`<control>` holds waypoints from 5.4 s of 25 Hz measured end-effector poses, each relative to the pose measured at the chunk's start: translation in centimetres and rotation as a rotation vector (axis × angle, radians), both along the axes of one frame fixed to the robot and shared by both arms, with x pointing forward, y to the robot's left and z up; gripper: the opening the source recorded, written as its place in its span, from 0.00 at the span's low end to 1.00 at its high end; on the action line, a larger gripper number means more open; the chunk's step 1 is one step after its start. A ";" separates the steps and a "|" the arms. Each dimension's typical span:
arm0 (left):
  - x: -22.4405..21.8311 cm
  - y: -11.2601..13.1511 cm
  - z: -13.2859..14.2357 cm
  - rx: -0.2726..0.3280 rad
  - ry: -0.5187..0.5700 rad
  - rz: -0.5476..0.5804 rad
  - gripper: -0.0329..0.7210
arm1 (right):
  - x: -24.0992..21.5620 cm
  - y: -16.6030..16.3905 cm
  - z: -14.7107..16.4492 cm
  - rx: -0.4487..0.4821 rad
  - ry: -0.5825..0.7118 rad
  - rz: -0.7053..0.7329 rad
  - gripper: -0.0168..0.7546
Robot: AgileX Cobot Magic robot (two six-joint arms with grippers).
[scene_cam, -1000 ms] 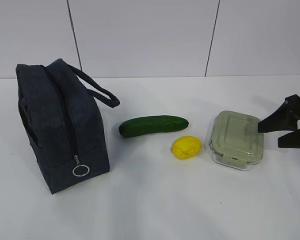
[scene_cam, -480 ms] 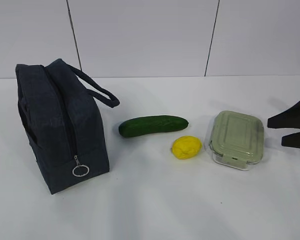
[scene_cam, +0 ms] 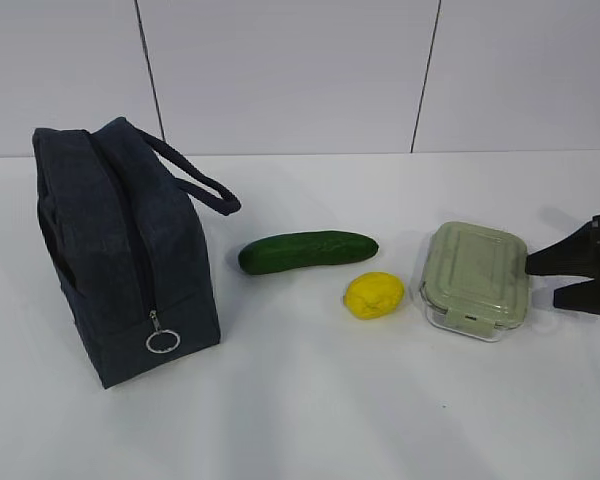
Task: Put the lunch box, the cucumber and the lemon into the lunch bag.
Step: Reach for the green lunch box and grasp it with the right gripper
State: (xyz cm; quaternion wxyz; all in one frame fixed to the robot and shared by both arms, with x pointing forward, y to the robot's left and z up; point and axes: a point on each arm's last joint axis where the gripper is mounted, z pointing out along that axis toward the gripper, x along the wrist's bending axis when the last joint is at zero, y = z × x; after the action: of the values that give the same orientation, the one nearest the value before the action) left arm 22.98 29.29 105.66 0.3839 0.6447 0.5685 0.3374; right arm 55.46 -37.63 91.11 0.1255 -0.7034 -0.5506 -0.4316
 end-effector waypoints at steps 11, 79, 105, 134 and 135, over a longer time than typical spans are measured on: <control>0.0 0.0 0.0 0.000 0.000 0.000 0.45 | 0.5 -0.1 0.4 0.041 -0.027 -0.062 0.73; 10.8 -1.7 3.9 -0.469 0.060 0.062 0.68 | 0.7 -0.5 0.2 -0.019 -0.045 -0.066 0.75; 22.4 -2.3 3.4 -0.802 0.201 0.230 0.75 | 1.9 1.4 -0.8 -0.044 -0.018 -0.102 0.79; 22.4 -2.3 3.4 -0.805 0.202 0.231 0.75 | 2.6 2.0 -3.6 0.120 0.015 -0.060 0.70; 22.4 -2.3 3.4 -0.805 0.202 0.231 0.75 | 2.6 2.0 -3.6 0.118 0.012 -0.057 0.68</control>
State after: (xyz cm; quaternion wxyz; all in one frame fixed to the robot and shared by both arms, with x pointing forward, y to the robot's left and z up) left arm 45.43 27.00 109.03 0.5067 0.4054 0.7581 0.0645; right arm 58.05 -35.66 87.55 0.1577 -0.7129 -0.5030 -0.4625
